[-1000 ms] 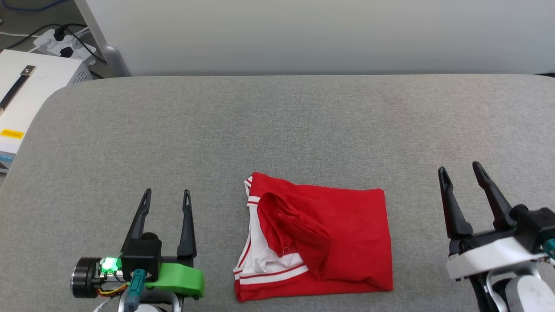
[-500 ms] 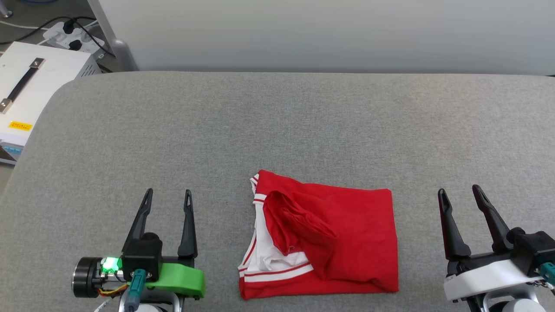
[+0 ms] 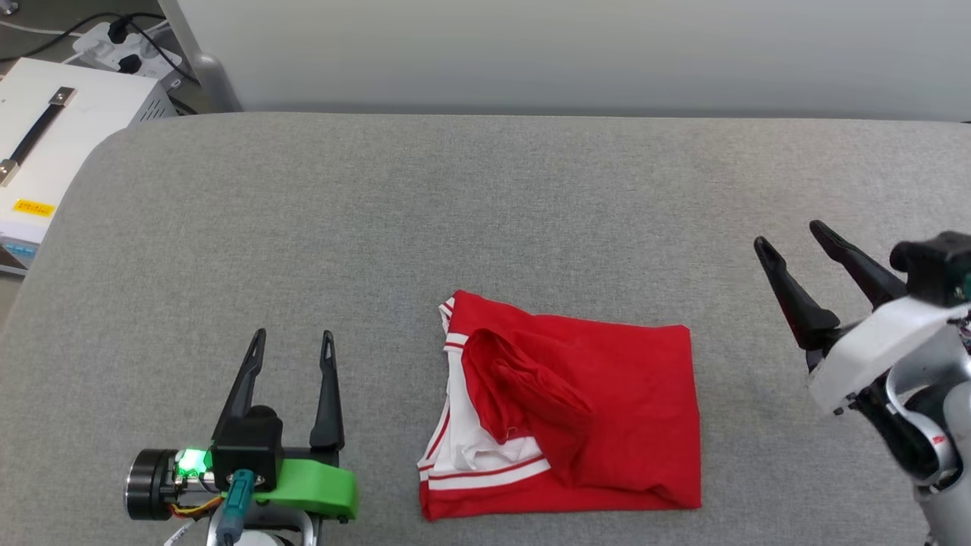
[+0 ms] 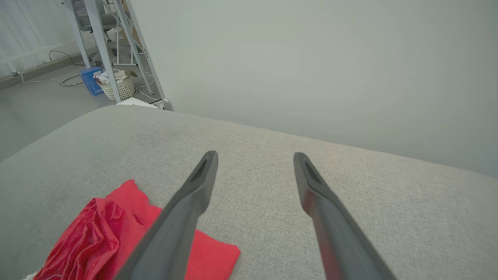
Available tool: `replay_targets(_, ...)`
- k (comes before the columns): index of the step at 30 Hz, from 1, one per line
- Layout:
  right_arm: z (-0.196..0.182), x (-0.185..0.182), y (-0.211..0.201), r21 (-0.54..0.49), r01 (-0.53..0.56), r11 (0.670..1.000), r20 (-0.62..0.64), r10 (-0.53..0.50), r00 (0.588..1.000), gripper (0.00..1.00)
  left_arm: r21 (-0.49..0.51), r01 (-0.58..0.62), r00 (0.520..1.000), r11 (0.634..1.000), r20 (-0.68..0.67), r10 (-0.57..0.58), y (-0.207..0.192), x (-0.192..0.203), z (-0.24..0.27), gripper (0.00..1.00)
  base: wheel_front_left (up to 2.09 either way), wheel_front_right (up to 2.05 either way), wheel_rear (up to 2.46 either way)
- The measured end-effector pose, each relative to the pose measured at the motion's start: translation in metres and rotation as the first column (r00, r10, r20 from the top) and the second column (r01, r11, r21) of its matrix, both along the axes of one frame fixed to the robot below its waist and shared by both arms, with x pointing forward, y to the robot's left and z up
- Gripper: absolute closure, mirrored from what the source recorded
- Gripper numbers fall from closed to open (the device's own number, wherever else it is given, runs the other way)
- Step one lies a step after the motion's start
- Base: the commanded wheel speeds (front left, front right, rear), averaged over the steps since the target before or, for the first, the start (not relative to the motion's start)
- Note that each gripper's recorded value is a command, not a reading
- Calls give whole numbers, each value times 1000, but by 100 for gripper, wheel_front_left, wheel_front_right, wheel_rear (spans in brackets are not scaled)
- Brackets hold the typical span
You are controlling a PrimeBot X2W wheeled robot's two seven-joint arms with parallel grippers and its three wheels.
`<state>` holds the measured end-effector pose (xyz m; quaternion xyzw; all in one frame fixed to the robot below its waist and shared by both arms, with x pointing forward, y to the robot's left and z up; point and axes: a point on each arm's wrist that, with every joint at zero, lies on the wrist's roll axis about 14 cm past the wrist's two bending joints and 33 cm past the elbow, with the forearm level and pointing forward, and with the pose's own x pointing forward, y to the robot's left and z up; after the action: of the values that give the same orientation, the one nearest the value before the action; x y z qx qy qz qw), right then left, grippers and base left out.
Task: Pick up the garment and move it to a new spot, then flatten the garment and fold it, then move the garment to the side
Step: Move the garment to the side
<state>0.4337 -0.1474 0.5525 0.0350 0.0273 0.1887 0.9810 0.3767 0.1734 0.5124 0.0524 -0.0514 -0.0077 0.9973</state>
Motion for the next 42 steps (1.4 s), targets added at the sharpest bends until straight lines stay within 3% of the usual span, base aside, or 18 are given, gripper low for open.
replay_targets(4, -27, 1, 3, -31, -90, 995, -248, 80, 965, 0, -1, -6, 1000, 1000, -12, 6, 2, 1, -4, 0, 0, 0, 0)
replay_targets(6, -49, -7, 4, -25, -132, 991, -389, 112, 914, 0, -2, -4, 1000, 1000, -16, 4, 1, 2, -5, 0, 0, 0, 0)
replay_targets(8, -72, -18, 7, 7, -170, 985, -528, 149, 836, 0, -5, -3, 1000, 1000, -20, 3, 1, 3, -7, 0, 0, 0, 0)
replay_targets(11, -93, -32, 14, 63, -208, 976, -650, 198, 734, 0, -8, -6, 1000, 1000, -23, 6, 1, 5, -8, 0, 0, 0, 0)
replay_targets(15, -119, -49, 24, 95, -250, 964, -745, 235, 625, 0, -10, -9, 999, 1000, -31, 9, 1, 9, -11, 0, 0, 0, 0)
replay_targets(25, -169, -66, 66, 204, -277, 939, -826, 316, 467, 0, -12, -24, 998, 1000, -60, 23, 6, 21, -22, 0, 0, 0, 0)
replay_targets(31, -181, -67, 83, 227, -295, 928, -827, 344, 445, 0, -8, -37, 996, 999, -76, 36, 10, 22, -27, 0, 0, 0, 0)
replay_targets(32, -180, -66, 85, 225, -303, 926, -821, 348, 453, 80, -8, -39, 996, 999, -76, 38, 10, 22, -27, 0, 0, 0, 0)
replay_targets(33, -179, -66, 86, 222, -308, 925, -814, 350, 463, 100, -8, -41, 996, 999, -75, 40, 11, 22, -27, 0, 0, 0, 0)
replay_targets(38, -167, -60, 91, 197, -344, 918, -761, 364, 537, 100, -8, -43, 997, 999, -66, 42, 11, 20, -23, 0, 0, 0, 0)
replay_targets(39, -154, -53, 90, 157, -375, 914, -715, 367, 595, 100, -10, -40, 997, 999, -61, 40, 10, 18, -21, 0, 0, 0, 0)
replay_targets(42, -132, -43, 87, 103, -413, 905, -654, 375, 657, 100, -14, -32, 998, 999, -57, 31, 7, 18, -20, 0, 0, 0, 0)
